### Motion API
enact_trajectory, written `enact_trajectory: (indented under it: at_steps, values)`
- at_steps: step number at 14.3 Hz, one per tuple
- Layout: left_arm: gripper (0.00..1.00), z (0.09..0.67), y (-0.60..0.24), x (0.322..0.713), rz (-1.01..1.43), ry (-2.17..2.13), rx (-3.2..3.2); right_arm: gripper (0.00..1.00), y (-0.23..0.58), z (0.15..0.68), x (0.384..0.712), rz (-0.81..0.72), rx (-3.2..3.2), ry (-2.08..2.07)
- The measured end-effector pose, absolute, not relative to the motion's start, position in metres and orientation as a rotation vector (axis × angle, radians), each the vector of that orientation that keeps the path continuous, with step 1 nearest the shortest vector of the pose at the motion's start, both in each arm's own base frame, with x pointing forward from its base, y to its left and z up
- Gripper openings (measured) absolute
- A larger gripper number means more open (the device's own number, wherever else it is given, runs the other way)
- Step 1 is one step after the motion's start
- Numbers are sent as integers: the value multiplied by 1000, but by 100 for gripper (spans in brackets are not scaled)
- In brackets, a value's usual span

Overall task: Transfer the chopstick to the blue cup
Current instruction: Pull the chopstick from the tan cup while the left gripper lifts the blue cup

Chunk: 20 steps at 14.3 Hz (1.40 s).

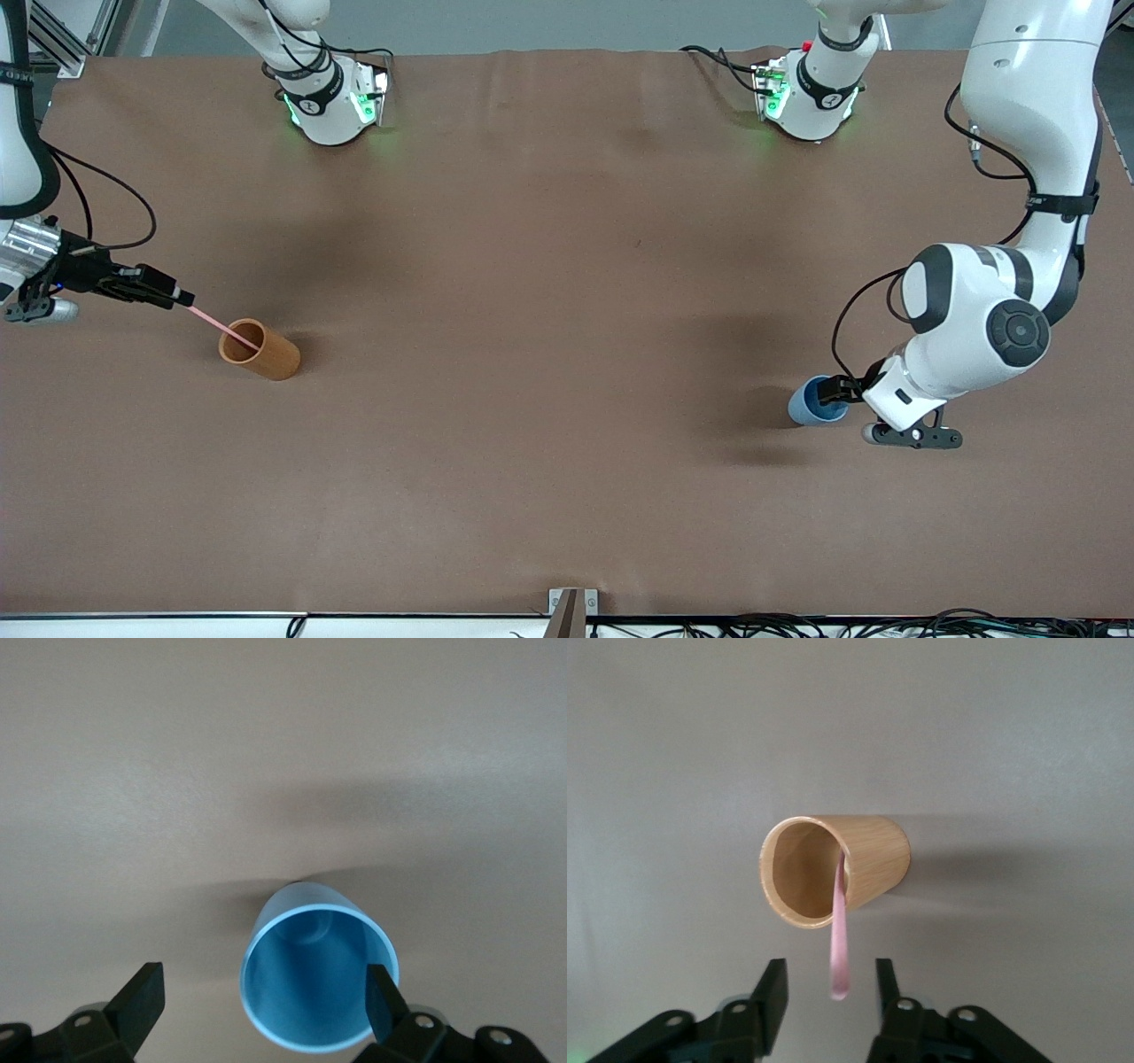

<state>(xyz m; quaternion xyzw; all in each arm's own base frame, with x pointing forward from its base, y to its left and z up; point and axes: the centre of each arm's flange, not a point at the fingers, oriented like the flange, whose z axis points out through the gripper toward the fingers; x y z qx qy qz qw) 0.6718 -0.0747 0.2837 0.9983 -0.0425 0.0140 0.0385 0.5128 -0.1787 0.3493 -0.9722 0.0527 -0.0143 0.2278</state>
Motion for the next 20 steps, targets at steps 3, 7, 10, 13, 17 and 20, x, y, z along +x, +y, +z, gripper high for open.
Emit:
enact_trajectory:
  at_steps: [3,7,10,13,17,20]
  values:
    - [95,262,-76,673,62,-113,3058,37,-186,331,512,-37,-2617,217]
    - [53,251,-81,670,57,-95,3057,30,-188,324,512,-48,-2569,267]
    - [21,253,-91,669,60,-106,3056,26,-186,323,512,-44,-2556,271]
    - [5,276,-102,671,103,-81,3053,12,-185,323,511,-33,-2545,269]
    - [5,351,-182,651,135,150,3007,9,-183,323,511,-26,-2539,264]
    - [5,370,-296,603,105,305,2974,9,-182,334,517,-40,-2538,246]
